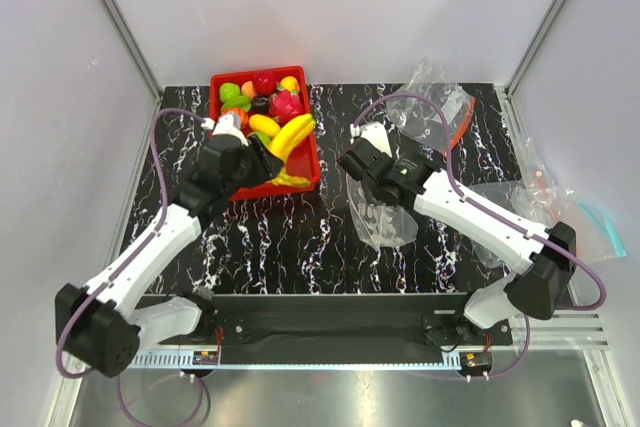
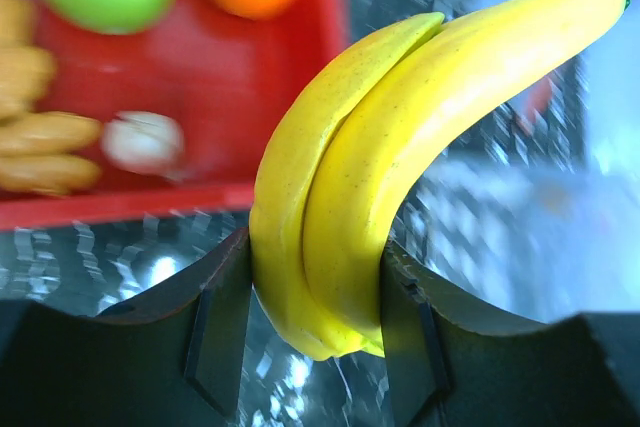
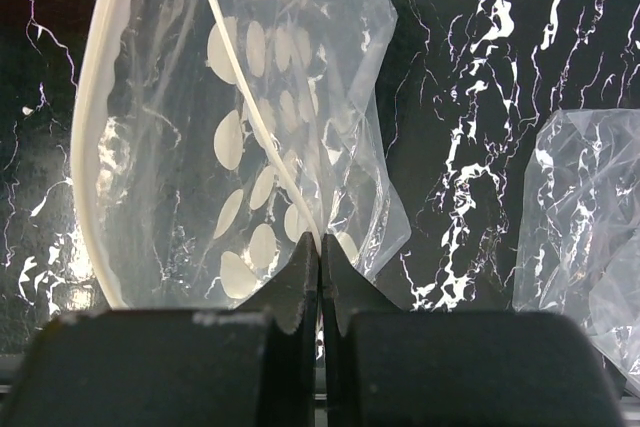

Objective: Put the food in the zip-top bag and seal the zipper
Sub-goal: Pick up the fake fruit from the bin.

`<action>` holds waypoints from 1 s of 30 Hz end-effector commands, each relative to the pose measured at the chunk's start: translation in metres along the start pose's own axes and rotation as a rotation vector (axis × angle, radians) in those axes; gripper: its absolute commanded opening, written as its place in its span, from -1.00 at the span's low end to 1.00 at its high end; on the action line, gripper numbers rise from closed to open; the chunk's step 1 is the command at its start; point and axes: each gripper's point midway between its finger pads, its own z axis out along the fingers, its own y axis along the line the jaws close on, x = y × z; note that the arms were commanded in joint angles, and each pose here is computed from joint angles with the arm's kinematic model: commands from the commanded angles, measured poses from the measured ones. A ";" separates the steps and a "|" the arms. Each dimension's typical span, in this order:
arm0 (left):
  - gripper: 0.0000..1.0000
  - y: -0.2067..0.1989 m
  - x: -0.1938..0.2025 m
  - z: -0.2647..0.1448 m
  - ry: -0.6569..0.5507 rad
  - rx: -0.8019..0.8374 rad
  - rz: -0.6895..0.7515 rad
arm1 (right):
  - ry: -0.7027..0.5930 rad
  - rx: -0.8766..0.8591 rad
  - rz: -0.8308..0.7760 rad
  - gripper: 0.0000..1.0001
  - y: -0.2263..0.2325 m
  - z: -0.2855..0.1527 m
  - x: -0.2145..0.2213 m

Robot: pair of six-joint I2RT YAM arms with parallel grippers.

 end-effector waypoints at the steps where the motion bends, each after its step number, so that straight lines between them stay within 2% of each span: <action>1: -0.49 -0.037 0.006 -0.032 -0.016 0.129 0.090 | -0.031 -0.022 0.020 -1.00 0.007 0.002 -0.017; 9: -0.49 -0.044 0.058 -0.067 0.082 0.202 0.193 | -0.027 -0.031 0.028 -1.00 0.010 0.010 -0.019; 12: -0.49 -0.035 0.071 -0.074 0.056 0.208 0.218 | -0.019 -0.026 0.026 -1.00 0.008 0.012 -0.018; 19: -0.56 -0.048 0.091 -0.076 0.060 0.290 0.259 | -0.014 -0.037 0.024 -1.00 0.011 0.015 -0.018; 24: -0.56 -0.061 0.093 -0.085 0.021 0.351 0.257 | 0.000 -0.032 0.023 -1.00 0.012 0.018 -0.014; 30: -0.56 -0.069 0.101 -0.083 0.040 0.355 0.316 | 0.008 -0.042 0.022 -1.00 0.014 0.018 -0.013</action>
